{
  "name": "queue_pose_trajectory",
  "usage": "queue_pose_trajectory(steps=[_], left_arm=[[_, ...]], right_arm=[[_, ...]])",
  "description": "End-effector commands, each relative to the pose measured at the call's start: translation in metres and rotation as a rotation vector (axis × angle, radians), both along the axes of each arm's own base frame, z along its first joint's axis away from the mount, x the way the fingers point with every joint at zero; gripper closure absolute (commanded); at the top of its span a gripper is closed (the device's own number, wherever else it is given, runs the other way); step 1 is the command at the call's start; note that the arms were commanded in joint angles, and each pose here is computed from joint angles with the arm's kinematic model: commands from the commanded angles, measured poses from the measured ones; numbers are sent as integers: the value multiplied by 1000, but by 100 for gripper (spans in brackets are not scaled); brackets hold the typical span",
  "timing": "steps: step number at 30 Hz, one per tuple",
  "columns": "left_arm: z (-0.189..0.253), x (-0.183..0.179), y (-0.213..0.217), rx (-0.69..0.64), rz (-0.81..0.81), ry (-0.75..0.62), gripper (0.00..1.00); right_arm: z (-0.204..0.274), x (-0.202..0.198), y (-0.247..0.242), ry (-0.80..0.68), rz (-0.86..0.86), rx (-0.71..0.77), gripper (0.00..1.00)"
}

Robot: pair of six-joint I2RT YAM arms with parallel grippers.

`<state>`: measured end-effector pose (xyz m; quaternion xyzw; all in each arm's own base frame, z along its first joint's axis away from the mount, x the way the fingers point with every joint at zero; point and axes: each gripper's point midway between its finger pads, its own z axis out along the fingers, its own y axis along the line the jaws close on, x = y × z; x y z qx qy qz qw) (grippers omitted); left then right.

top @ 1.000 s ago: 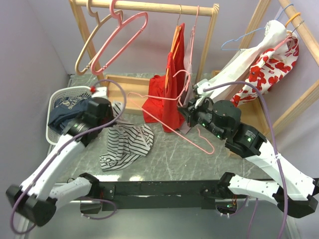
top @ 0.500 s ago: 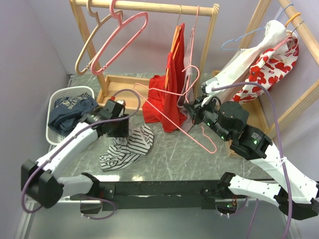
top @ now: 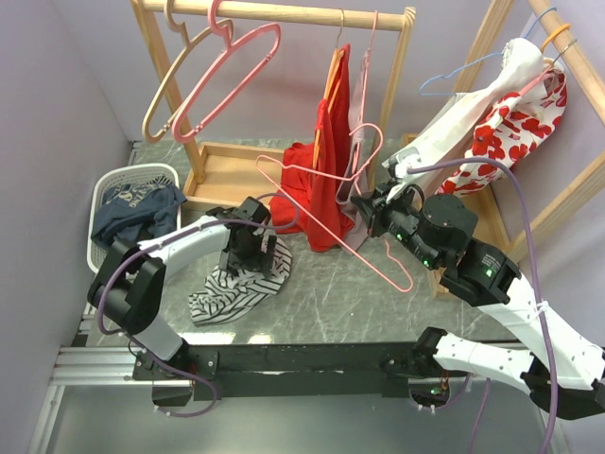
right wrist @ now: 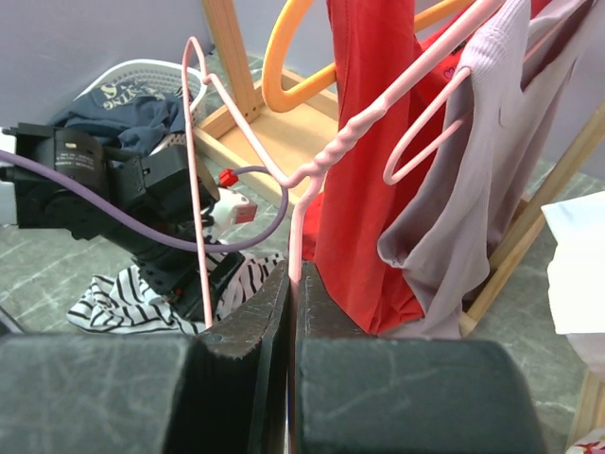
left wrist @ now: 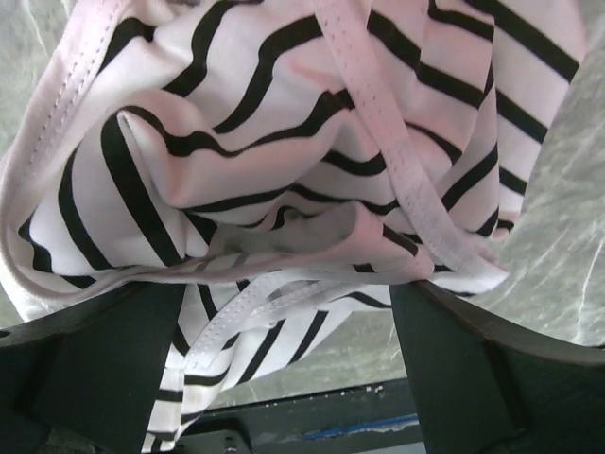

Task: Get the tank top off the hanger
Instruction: Remove the tank top from the hanger, then pick up the tank top from the center of the board.

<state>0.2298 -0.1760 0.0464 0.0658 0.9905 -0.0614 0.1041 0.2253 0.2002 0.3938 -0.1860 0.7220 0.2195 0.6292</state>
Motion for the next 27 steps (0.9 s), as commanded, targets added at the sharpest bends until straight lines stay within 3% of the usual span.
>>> queue_pose_trajectory(steps=[1, 7, 16, 18, 19, 20, 21, 23, 25, 27], left_arm=[[-3, 21, -10, 10, 10, -70, 4], [-28, 22, -25, 62, 50, -96, 1], [-68, 10, -44, 69, 91, -64, 3], [-77, 9, -45, 61, 96, -62, 16], [-79, 9, -44, 57, 100, -64, 27], [-82, 6, -41, 65, 110, -61, 48], [-82, 6, -40, 68, 115, -66, 58], [-83, 4, -33, 89, 126, -68, 86], [-80, 2, -32, 90, 123, -70, 97], [-71, 4, -30, 84, 137, -94, 99]], right_arm=[[23, 0, -10, -60, -29, 59, 100], [21, 2, -6, -56, -20, 51, 100], [22, 0, -8, -62, -20, 55, 100], [23, 1, -10, -65, -29, 56, 100], [23, 0, -10, -65, -29, 53, 100], [23, 0, -11, -66, -33, 52, 100], [23, 0, -12, -68, -35, 54, 100], [24, -1, -13, -70, -38, 58, 100], [26, -1, -15, -76, -42, 65, 100], [26, -1, -16, -79, -47, 67, 100]])
